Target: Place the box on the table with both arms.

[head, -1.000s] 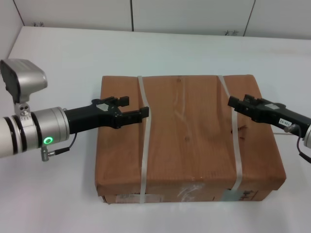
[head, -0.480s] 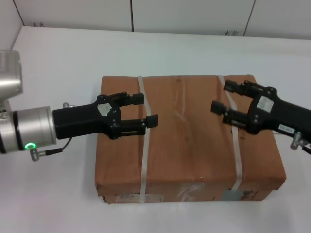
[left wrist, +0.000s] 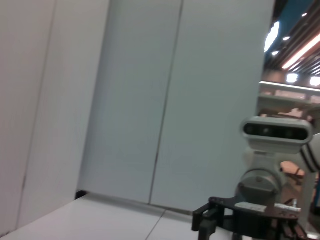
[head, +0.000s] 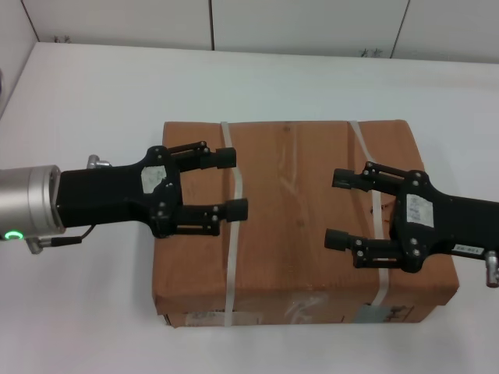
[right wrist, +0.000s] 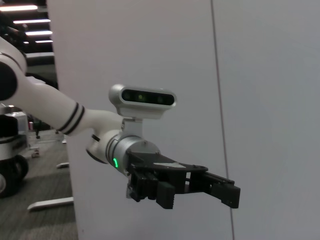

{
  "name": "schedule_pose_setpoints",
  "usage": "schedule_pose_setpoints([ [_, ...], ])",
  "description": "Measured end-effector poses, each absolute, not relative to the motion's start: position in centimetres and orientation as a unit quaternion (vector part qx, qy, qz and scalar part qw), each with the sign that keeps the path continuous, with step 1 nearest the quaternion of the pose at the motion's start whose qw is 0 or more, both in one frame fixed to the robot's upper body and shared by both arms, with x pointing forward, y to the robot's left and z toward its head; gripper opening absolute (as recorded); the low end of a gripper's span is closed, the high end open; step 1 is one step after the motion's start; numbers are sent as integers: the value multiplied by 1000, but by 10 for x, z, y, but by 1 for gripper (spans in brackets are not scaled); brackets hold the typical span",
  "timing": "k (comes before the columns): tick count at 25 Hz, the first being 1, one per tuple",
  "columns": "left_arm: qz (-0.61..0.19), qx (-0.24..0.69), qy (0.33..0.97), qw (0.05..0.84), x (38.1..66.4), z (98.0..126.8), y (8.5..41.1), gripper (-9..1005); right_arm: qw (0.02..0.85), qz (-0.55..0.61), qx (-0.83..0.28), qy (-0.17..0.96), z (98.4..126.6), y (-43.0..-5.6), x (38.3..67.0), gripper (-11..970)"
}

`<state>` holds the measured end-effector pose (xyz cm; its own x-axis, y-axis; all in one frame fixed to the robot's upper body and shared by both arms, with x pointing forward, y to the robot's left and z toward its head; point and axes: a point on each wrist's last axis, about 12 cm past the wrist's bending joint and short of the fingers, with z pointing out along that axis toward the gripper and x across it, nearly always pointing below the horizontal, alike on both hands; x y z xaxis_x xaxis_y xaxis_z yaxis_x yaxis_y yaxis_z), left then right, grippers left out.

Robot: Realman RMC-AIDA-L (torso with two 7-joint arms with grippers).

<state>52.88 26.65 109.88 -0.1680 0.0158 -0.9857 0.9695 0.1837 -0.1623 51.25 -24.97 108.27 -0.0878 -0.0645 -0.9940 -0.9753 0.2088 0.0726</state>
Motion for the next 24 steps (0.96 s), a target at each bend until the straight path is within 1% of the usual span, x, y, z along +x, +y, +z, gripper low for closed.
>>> schedule_pose_setpoints([
  [9, -492, 422, 579, 495, 526, 1101, 267, 852, 522, 449, -433, 581, 1087, -254, 512, 867],
  [24, -490, 416, 580, 500, 526, 1100, 264, 852, 522, 452, -434, 578, 1087, -253, 511, 867],
])
